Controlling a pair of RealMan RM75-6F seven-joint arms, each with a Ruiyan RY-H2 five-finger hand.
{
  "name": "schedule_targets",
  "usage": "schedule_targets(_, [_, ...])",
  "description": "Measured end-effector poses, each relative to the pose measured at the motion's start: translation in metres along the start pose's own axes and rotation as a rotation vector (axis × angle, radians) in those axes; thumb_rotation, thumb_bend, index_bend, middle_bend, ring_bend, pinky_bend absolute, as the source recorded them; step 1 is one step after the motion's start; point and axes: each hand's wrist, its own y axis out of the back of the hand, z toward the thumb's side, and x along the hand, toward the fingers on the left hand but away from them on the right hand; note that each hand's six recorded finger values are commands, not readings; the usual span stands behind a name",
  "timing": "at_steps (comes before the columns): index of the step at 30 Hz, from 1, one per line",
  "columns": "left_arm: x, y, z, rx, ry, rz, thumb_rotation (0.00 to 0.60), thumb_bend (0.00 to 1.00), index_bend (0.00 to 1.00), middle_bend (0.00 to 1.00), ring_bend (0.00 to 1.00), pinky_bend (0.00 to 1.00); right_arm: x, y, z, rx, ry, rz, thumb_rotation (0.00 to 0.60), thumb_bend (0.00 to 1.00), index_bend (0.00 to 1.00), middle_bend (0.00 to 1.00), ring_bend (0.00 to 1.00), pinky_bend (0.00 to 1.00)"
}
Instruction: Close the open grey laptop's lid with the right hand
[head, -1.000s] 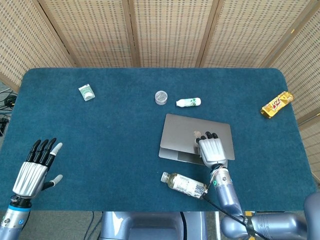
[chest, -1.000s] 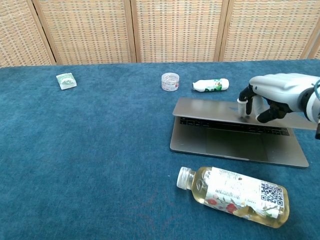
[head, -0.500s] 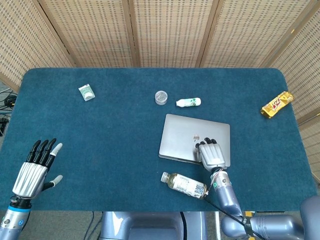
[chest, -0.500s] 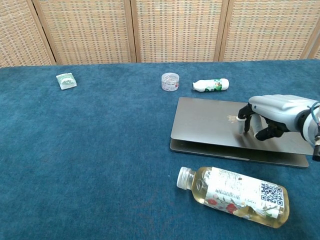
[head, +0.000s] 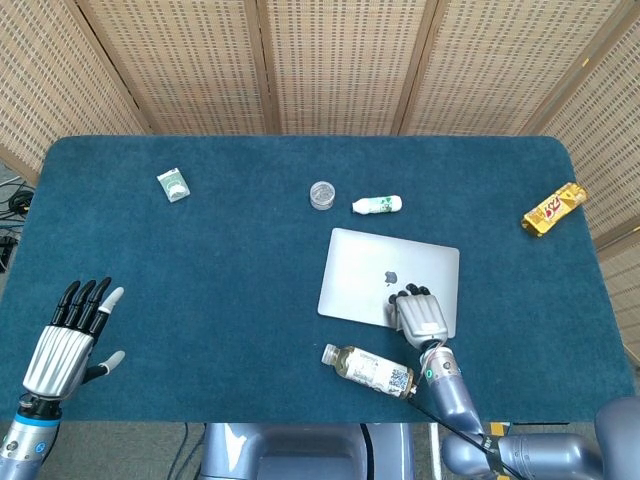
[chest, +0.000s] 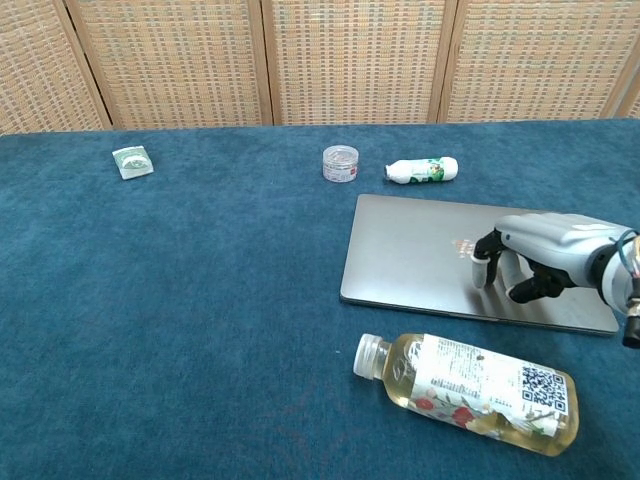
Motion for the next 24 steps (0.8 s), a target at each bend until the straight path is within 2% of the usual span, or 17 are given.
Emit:
schedule_targets(5, [0.0,0.0,0.0,-0.001,0.001,-0.002,0.6,0.0,0.0,0.0,0.0,0.0,0.001,0.001,-0.003,-0.002,0.0,-0.005,0.6,1.0,0.4,0.34,0.17,0.18])
schedule_targets(9, [0.0,-0.001,-0.001,-0.003,0.005,-0.005,0.6,0.0,0.0,0.0,0.0,0.0,0.003,0.013,-0.005,-0.003,0.005,-0.05,0.6,1.0,0.4,0.33,0.17,0.18])
schedule_targets(10, [0.001,-0.001,-0.001,-0.004,0.005,-0.004,0.6,0.0,0.0,0.0,0.0,0.0,0.004,0.017,-0.006,-0.001,0.006,-0.065,0.6,0.97,0.4,0.32,0.17,0.18])
schedule_targets(18, [0.001,-0.001,-0.005,-0.015,0.02,-0.007,0.6,0.0,0.0,0.0,0.0,0.0,0.025,0.067,-0.024,0.045,0.015,-0.281,0.6,0.56,0.39,0.24,0.13,0.18])
schedule_targets(20, [0.002,-0.002,-0.006,-0.019,0.025,-0.014,0.6,0.0,0.0,0.0,0.0,0.0,0.032,0.074,-0.03,0.044,0.018,-0.329,0.6,0.41,0.35,0.18,0.09,0.18])
schedule_targets(24, [0.003,-0.004,-0.009,-0.024,0.039,-0.015,0.6,0.0,0.0,0.0,0.0,0.0,0.051,0.081,-0.05,0.046,0.018,-0.412,0.6,0.19,0.21,0.05,0.0,0.17])
